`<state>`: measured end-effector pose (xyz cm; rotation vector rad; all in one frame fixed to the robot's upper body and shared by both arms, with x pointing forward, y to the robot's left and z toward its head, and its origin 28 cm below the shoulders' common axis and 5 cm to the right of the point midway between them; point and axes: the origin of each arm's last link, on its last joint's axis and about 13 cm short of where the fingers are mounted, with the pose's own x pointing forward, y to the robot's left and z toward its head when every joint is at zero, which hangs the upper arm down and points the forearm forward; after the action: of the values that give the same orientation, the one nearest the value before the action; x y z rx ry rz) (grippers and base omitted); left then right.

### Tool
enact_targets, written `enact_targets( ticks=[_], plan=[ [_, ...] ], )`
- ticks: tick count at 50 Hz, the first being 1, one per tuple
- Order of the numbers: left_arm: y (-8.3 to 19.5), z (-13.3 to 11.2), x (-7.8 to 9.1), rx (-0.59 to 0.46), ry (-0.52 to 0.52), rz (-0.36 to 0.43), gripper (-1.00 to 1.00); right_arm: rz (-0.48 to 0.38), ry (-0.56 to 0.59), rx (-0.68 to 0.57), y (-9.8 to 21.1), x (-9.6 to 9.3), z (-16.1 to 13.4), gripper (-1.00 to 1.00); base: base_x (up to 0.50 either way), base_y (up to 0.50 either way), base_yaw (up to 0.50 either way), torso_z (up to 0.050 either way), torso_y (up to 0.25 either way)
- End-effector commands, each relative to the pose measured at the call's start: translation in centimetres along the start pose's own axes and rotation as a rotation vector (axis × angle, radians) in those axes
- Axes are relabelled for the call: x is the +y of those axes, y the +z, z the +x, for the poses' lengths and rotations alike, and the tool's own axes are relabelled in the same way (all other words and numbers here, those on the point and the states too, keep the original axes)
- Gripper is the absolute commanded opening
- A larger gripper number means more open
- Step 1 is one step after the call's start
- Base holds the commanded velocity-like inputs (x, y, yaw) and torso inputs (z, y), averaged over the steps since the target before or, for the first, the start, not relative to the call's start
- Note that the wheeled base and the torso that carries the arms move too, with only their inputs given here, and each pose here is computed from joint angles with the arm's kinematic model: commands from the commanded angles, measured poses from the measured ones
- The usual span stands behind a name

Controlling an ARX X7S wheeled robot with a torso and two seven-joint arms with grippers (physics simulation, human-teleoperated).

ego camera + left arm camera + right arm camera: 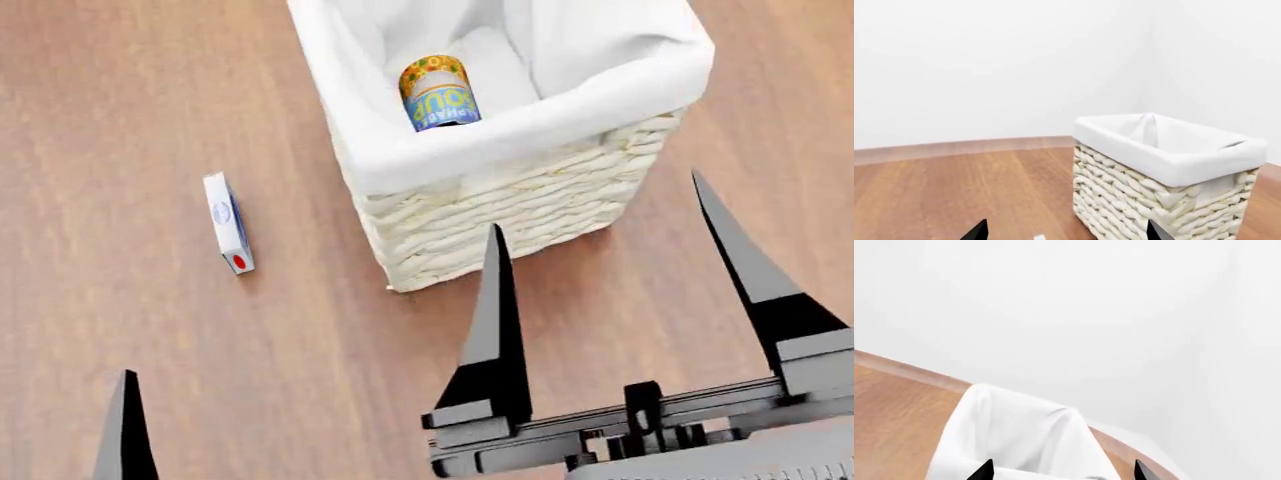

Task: Pick up the alphabet soup and the cream cheese box, and put them in the basket.

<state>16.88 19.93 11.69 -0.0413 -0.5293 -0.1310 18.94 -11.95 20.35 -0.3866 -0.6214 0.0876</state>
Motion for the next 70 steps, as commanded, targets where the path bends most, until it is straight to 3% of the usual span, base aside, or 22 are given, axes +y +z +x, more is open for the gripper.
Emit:
enact_targets(
  ticks=[1,7,11,17,18,29,36,38,40,46,47,57,70],
  plan=[
    [-0.3,0.3,-0.1,0.01,-0.007,-0.008,1.0,0.058,-0.063,-0.022,-2.2,1.6,-4.5,1.0,0.0,0.0,0.0,0.0,0.0],
    [-0.7,1.1,-0.1,0.027,0.0,-0.022,1.0,0.065,-0.055,-0.014,-2.3,1.9,-4.7,1.0,0.0,0.0,0.0,0.0,0.0],
    [-1.5,2.0,-0.2,0.067,-0.013,-0.078,1.0,0.072,-0.059,-0.018,-2.2,1.8,-4.7,1.0,0.0,0.0,0.0,0.0,0.0],
    [-3.6,4.5,-0.3,0.124,-0.029,-0.103,1.0,0.083,-0.06,-0.007,-2.3,2.0,-4.8,1.0,0.0,0.0,0.0,0.0,0.0],
    [-3.8,5.1,-0.4,0.153,-0.023,-0.151,1.0,0.086,-0.065,-0.008,-2.3,2.0,-4.9,1.0,0.0,0.0,0.0,0.0,0.0],
    [-4.7,10.0,-0.4,0.185,-0.026,-0.19,1.0,0.101,-0.066,0.002,-2.3,2.1,-5.0,1.0,0.0,0.0,0.0,0.0,0.0],
    [-6.2,12.1,-0.5,0.218,-0.011,-0.184,1.0,0.099,-0.074,0.007,-2.3,1.9,-5.1,1.0,0.0,0.0,0.0,0.0,0.0],
    [-6.8,12.4,-0.5,0.227,-0.015,-0.148,1.0,0.1,-0.075,0.009,-2.2,1.9,-5.2,1.0,0.0,0.0,0.0,0.0,0.0],
    [-7.2,12.5,-0.4,0.246,-0.009,-0.187,1.0,0.102,-0.075,0.01,-2.2,1.9,-5.2,1.0,0.0,0.0,0.0,0.0,0.0],
    [-8.6,13.1,-0.6,0.246,-0.016,-0.091,1.0,0.114,-0.073,0.02,-2.2,2.0,-5.4,1.0,0.0,0.0,0.0,0.0,0.0],
    [-8.7,13.3,-0.6,0.255,-0.025,-0.112,1.0,0.117,-0.073,0.023,-2.2,2.0,-5.5,1.0,0.0,0.0,0.0,0.0,0.0],
    [-11.7,16.1,0.0,0.307,0.033,-0.044,1.0,0.13,-0.074,0.039,-2.3,2.0,-5.7,1.0,0.0,0.0,0.0,0.0,0.0],
    [-13.6,16.3,-0.1,0.346,0.079,0.002,1.0,0.135,-0.079,0.049,-2.3,1.9,-5.9,1.0,0.0,0.0,0.0,0.0,0.0]
  ],
)
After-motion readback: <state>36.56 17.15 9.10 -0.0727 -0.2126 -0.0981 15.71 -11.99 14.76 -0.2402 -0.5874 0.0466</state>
